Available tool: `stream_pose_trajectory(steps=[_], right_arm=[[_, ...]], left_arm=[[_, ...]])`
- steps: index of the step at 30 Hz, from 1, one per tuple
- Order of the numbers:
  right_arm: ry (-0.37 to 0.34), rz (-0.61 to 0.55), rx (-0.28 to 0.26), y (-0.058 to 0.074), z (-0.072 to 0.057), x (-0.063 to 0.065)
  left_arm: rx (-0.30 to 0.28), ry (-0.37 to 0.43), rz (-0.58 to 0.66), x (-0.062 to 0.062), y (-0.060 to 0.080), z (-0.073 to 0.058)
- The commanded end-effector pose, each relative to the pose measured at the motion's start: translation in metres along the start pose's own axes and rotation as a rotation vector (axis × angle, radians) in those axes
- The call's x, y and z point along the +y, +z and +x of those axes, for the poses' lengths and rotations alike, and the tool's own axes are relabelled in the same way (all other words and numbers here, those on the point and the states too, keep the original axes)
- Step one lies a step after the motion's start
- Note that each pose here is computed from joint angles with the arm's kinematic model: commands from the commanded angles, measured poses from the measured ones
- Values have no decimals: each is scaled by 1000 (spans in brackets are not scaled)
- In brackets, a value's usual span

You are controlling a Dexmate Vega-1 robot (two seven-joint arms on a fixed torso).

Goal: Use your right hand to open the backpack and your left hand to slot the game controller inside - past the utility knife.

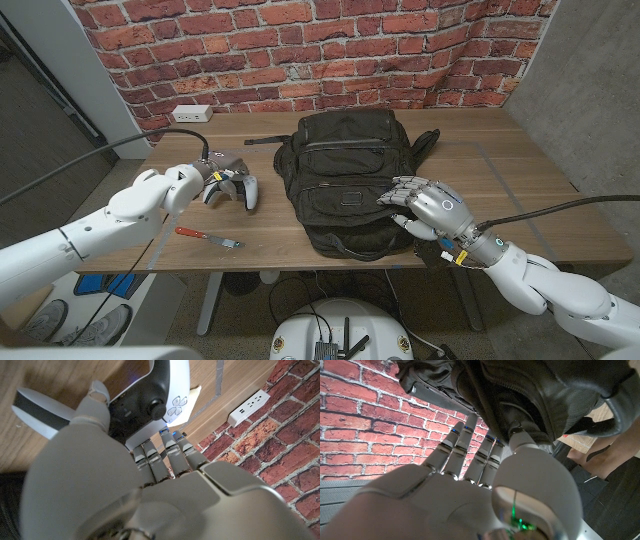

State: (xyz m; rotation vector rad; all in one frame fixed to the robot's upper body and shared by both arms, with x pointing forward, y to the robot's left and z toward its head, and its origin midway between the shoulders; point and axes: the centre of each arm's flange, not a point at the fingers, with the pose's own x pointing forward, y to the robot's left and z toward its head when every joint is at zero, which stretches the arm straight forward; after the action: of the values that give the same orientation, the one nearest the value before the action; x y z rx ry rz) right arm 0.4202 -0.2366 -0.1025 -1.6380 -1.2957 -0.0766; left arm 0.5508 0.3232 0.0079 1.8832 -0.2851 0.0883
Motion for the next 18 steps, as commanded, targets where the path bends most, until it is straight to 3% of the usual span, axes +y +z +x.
stream_pose_trajectory(steps=[1, 18], right_arm=[[23, 21, -11, -6, 3, -6], [33, 100, 20, -17, 11, -18]], left_arm=[[4, -2, -7, -3, 3, -3], [-2, 12, -17, -3, 8, -10]])
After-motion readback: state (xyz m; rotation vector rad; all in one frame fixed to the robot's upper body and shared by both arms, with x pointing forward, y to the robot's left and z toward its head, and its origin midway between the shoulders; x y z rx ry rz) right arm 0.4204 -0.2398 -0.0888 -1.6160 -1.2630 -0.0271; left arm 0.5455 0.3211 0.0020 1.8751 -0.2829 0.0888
